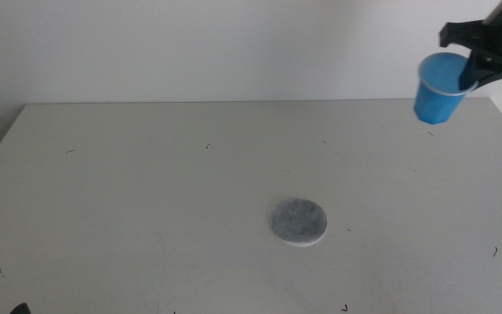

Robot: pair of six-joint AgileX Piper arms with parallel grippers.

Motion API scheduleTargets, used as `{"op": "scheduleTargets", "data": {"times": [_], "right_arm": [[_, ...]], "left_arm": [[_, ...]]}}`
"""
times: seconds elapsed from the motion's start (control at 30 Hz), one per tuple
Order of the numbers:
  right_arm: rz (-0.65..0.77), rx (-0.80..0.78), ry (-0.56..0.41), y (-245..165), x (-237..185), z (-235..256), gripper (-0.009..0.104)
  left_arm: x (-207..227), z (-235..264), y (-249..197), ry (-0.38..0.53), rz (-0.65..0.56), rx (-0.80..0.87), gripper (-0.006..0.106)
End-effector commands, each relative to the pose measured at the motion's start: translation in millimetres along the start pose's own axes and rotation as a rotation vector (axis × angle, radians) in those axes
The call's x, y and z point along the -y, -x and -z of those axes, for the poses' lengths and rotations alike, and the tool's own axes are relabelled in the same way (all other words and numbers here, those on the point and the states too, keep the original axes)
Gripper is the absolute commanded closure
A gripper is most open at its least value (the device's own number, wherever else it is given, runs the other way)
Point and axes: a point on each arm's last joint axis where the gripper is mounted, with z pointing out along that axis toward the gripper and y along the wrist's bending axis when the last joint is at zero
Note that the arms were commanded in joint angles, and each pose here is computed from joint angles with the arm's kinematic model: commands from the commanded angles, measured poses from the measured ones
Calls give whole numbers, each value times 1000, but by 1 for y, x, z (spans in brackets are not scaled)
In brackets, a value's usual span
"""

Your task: Place an empty cup on a cup mat.

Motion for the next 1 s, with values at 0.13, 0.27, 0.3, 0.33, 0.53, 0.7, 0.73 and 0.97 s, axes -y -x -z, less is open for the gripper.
{"op": "scheduleTargets", "data": {"times": [0.13,0.27,0.3,0.33,0.53,0.7,0.73,0.97], "right_arm": [[163,67,123,-24,-74,32,96],[232,38,168,-41,-110,29,96],[251,31,174,-45,-117,27,96],[265,21,174,-48,-123,24,96],[330,-28,174,-64,-149,8,96],[339,-75,155,-66,-155,-14,96],[340,-85,149,-66,-155,-19,96],[346,-144,118,-74,-155,-56,96]], "left_arm": [[1,2,8,-11,11,86,-5],[1,2,8,-11,11,86,-5],[1,2,8,-11,11,86,-5],[1,2,8,-11,11,86,-5],[1,2,8,-11,11,86,-5],[1,2,8,-11,11,86,-5],[1,2,8,-11,11,86,-5],[1,2,8,-11,11,86,-5]]}}
